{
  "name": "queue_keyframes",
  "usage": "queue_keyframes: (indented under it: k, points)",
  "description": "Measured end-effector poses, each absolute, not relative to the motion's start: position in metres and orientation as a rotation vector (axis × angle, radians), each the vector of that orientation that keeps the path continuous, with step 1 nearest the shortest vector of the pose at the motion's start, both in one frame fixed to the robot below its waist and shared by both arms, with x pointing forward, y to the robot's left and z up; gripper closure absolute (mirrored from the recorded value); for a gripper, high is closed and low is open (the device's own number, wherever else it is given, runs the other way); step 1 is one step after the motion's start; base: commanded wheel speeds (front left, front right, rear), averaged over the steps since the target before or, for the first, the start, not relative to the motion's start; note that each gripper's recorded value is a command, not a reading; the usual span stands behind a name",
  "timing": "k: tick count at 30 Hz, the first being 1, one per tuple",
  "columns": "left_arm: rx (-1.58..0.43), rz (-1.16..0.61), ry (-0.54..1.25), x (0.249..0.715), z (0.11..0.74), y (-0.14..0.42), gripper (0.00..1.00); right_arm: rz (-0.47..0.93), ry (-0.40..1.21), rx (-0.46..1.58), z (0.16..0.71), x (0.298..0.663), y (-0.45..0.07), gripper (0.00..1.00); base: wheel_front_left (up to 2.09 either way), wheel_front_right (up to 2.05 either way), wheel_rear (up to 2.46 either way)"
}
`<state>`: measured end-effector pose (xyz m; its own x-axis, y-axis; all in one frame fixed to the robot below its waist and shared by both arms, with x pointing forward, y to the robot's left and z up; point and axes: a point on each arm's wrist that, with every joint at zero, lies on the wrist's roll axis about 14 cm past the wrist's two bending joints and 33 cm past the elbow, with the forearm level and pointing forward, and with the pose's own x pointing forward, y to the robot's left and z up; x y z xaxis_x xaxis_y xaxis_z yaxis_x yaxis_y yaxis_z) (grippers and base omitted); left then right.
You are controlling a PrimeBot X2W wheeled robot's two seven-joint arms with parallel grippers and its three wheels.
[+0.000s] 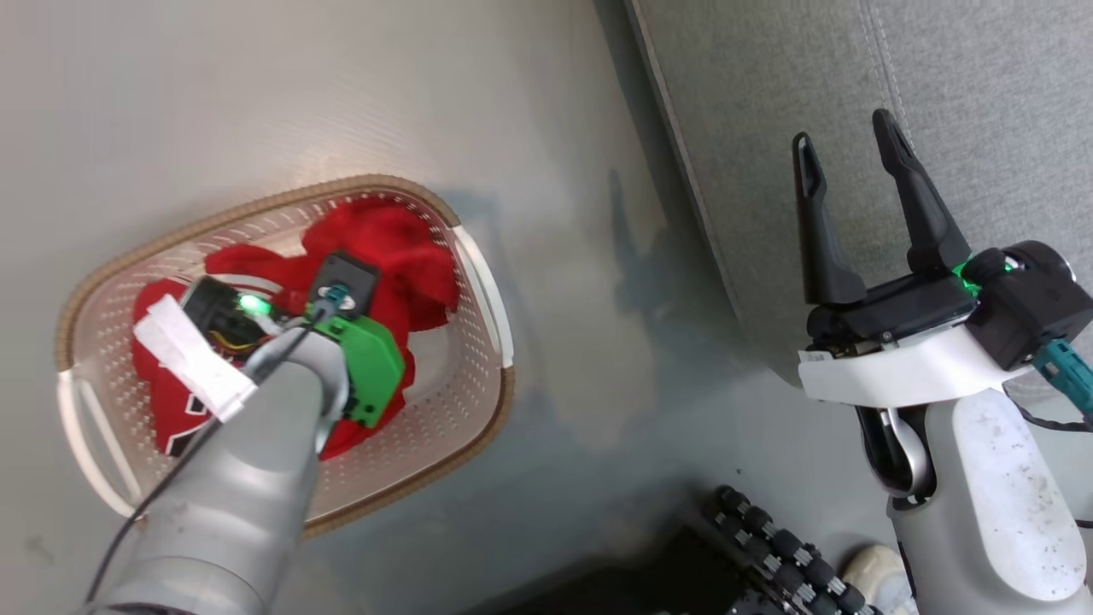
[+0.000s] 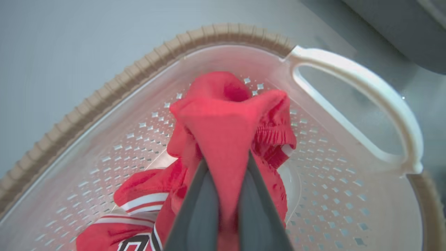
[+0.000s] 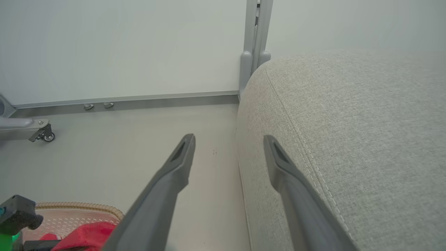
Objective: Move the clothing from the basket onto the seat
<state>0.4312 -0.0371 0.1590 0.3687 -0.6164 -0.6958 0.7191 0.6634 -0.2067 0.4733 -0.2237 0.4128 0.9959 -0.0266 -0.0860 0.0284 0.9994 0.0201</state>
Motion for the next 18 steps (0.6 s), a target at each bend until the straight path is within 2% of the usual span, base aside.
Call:
queue_keyframes:
  k: [5,18]
  points:
    - [0.097,-0.855,0.724,0.438,0.2,-0.047,1.0,-0.004,0.061,0.023,0.426,0.471,-0.214,0.0,0.0,0.0,0.0]
    - [0.045,-0.764,0.512,0.448,0.297,-0.031,1.0,0.065,0.001,0.047,0.461,0.454,-0.185,0.0,0.0,0.0,0.0]
